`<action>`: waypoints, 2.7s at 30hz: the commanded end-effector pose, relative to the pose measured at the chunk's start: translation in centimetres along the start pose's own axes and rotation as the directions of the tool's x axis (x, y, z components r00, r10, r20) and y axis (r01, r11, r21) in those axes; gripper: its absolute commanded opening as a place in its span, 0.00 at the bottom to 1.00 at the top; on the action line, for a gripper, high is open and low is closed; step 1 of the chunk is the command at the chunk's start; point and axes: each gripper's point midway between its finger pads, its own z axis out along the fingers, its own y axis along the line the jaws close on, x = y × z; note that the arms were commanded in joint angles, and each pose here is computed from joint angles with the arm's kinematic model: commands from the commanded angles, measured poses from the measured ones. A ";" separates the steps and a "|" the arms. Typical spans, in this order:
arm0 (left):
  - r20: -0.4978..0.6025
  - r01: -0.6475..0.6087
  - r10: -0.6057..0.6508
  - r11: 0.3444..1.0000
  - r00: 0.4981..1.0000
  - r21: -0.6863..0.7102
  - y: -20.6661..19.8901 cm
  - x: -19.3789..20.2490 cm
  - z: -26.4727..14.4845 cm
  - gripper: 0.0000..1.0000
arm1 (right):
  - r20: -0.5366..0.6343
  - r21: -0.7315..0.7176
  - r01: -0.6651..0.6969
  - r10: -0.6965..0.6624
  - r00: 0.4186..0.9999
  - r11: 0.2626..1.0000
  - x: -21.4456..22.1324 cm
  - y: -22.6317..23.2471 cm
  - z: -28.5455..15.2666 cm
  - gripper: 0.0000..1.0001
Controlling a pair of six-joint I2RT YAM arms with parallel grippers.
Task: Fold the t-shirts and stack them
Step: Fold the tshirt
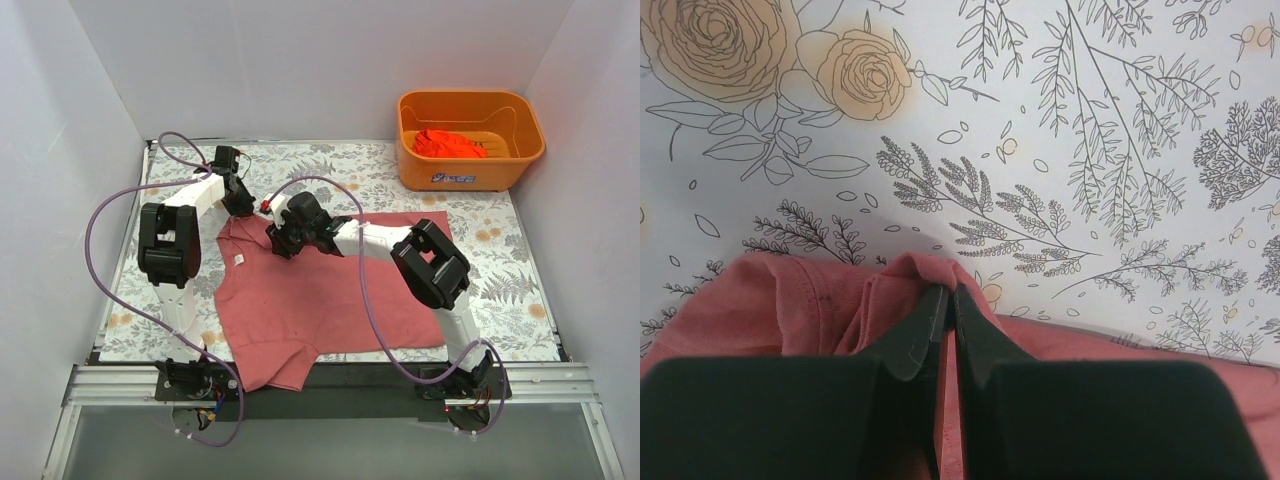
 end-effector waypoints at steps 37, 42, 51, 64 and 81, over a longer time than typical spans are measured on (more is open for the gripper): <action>0.140 -0.026 0.025 1.000 0.990 0.005 -0.9 -2.5 -7.5 0.00 | 0.058 0.043 0.040 -0.042 0.997 0.998 -2.8 -0.7 0.1 0.04; 0.128 -0.008 0.009 1.000 0.992 -0.007 0.3 -1.1 -9.5 0.00 | 0.030 -0.014 0.068 -0.067 0.997 0.998 -2.8 0.7 -1.7 0.03; 0.014 0.045 -0.045 0.999 0.999 0.006 3.5 5.4 -12.1 0.00 | -0.094 -0.157 0.085 -0.100 0.991 0.984 0.3 3.0 -3.1 0.04; -0.044 0.089 -0.091 0.995 0.995 -0.034 7.0 10.3 -13.5 0.00 | -0.213 -0.219 0.138 -0.185 0.959 0.966 2.9 3.4 -4.7 0.04; -0.064 0.123 -0.127 0.991 0.990 -0.053 8.7 12.9 -13.9 0.00 | -0.265 -0.227 0.174 -0.233 0.936 0.958 3.9 3.1 -5.4 0.06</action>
